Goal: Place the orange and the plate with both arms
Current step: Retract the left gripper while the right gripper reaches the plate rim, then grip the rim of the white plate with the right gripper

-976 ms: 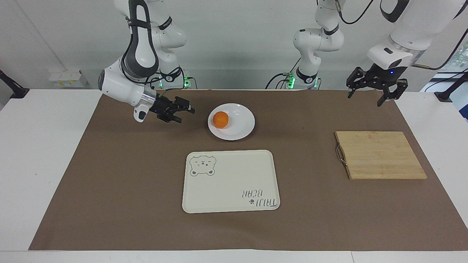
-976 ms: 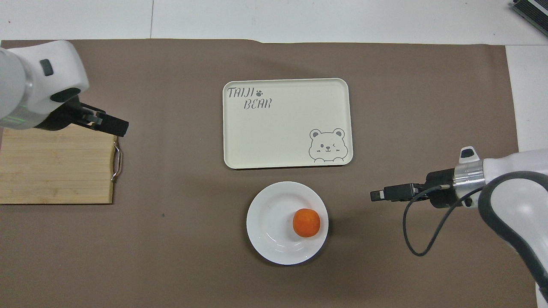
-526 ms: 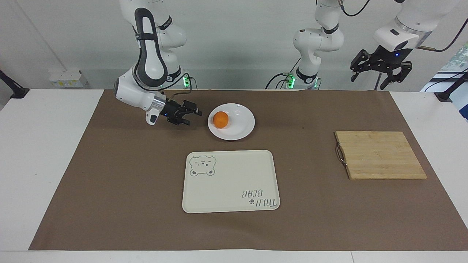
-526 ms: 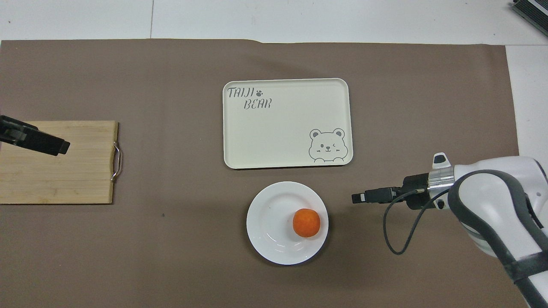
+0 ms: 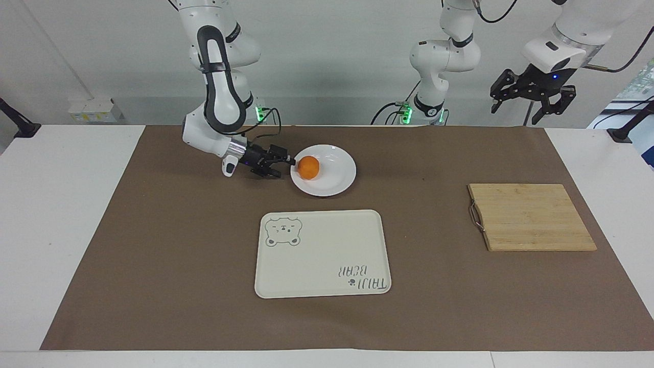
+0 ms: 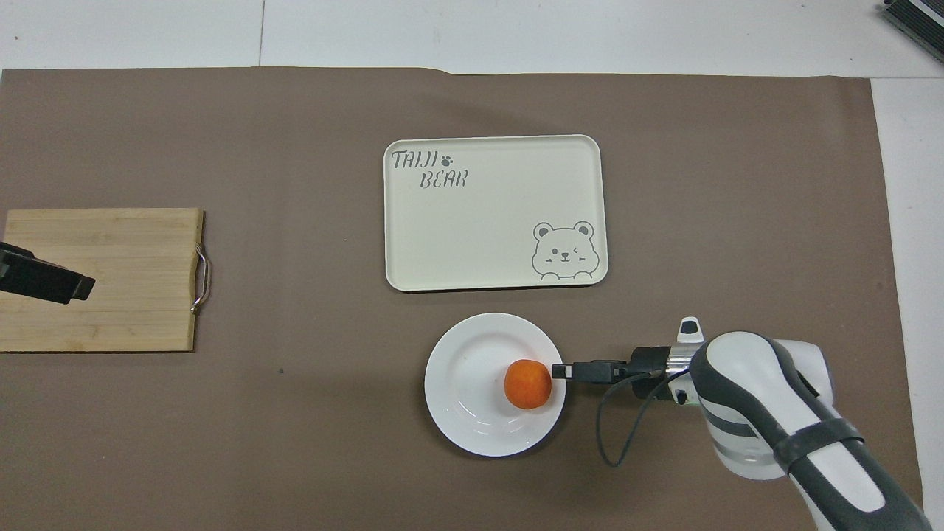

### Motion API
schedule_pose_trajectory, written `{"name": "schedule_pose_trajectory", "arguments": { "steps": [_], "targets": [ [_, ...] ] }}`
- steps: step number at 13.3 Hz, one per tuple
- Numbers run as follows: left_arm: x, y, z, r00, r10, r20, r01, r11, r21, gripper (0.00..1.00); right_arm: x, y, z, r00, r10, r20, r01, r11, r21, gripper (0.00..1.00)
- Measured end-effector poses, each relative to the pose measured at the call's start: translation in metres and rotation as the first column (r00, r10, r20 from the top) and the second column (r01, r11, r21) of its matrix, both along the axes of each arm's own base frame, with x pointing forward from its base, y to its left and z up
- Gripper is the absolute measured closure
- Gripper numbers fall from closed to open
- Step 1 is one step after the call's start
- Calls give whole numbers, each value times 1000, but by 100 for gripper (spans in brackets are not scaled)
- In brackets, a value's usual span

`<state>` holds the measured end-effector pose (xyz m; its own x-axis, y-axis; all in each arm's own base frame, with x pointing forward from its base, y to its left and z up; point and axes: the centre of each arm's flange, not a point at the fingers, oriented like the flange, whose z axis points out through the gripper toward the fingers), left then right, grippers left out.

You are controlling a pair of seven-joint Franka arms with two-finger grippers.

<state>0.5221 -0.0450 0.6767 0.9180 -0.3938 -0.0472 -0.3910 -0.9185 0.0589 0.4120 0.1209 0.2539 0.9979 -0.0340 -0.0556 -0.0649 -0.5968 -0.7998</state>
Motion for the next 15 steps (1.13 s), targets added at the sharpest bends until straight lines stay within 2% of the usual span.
{"name": "schedule_pose_trajectory", "arguments": {
  "steps": [9, 10, 11, 12, 15],
  "targets": [
    [0, 1, 0, 1000, 2, -4, -2, 1000, 1, 0, -1, 6, -6, 1000, -10, -3, 10, 1000, -15, 0],
    [0, 2, 0, 1000, 3, -4, -3, 1000, 1, 0, 0, 5, -5, 1000, -14, -2, 14, 1000, -15, 6],
    [0, 2, 0, 1000, 4, -4, -4, 1000, 1, 0, 1, 3, -5, 1000, -18, -1, 18, 1000, -15, 6],
    [0, 2, 0, 1000, 4, -4, -4, 1000, 1, 0, 2, 2, -5, 1000, -22, -1, 22, 1000, -15, 13],
    [0, 2, 0, 1000, 4, -4, -4, 1000, 1, 0, 4, -1, -4, 999, -37, -6, 37, 999, -14, 54]
  ]
}}
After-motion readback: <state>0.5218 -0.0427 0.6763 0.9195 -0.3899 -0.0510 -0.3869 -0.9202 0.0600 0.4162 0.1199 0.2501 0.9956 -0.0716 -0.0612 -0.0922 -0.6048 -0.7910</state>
